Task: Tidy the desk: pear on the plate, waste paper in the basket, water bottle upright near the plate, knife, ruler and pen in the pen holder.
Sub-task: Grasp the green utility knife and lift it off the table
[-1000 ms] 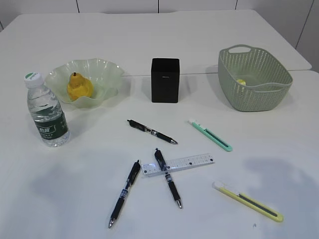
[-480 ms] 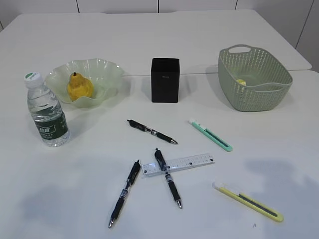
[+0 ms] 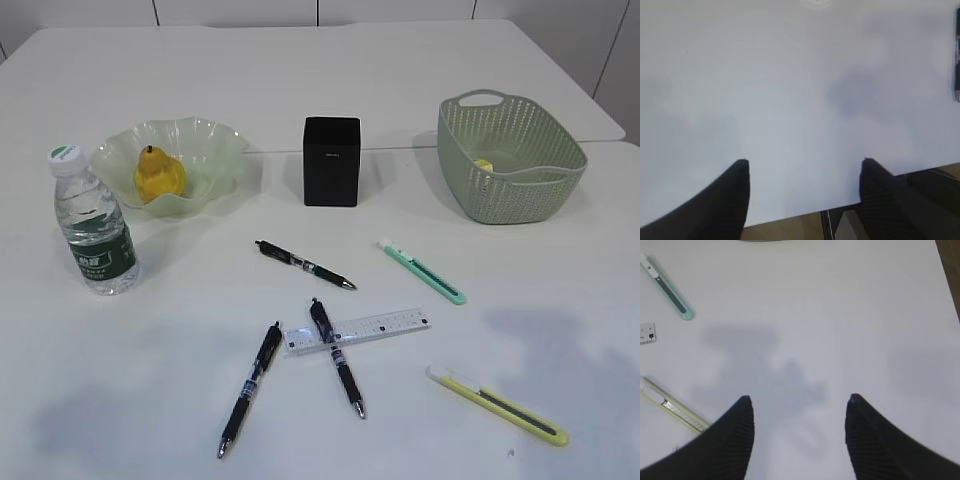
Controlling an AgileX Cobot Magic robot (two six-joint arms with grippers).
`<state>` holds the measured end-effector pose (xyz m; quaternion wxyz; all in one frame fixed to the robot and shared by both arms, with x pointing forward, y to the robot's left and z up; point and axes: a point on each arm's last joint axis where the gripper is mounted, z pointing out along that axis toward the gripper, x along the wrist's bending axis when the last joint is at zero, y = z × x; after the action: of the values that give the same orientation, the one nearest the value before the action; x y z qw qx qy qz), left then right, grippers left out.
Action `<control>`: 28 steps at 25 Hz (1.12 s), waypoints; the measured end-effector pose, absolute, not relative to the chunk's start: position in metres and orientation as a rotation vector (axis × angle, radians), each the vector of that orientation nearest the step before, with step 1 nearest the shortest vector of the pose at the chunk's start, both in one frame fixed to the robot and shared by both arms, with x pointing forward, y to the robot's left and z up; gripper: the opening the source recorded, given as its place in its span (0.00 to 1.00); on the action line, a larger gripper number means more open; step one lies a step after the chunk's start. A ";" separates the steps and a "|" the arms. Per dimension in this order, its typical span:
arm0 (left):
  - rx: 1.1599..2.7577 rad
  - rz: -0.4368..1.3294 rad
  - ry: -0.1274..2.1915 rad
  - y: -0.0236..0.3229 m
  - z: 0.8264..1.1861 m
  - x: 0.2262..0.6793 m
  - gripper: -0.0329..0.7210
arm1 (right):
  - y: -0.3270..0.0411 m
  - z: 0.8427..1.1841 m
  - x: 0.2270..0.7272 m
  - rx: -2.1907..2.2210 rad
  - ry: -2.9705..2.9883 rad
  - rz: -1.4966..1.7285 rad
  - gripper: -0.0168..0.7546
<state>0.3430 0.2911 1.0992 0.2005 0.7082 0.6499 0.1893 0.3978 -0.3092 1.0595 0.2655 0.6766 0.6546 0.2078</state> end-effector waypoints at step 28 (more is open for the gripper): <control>2.004 0.500 1.840 0.292 1.098 0.340 0.67 | -0.277 1.085 0.564 2.008 2.283 0.502 0.62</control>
<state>0.3399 0.2916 1.0978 0.1866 0.7118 0.6535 0.1775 0.5637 -0.2767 1.0853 0.0301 0.6513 0.7405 0.1629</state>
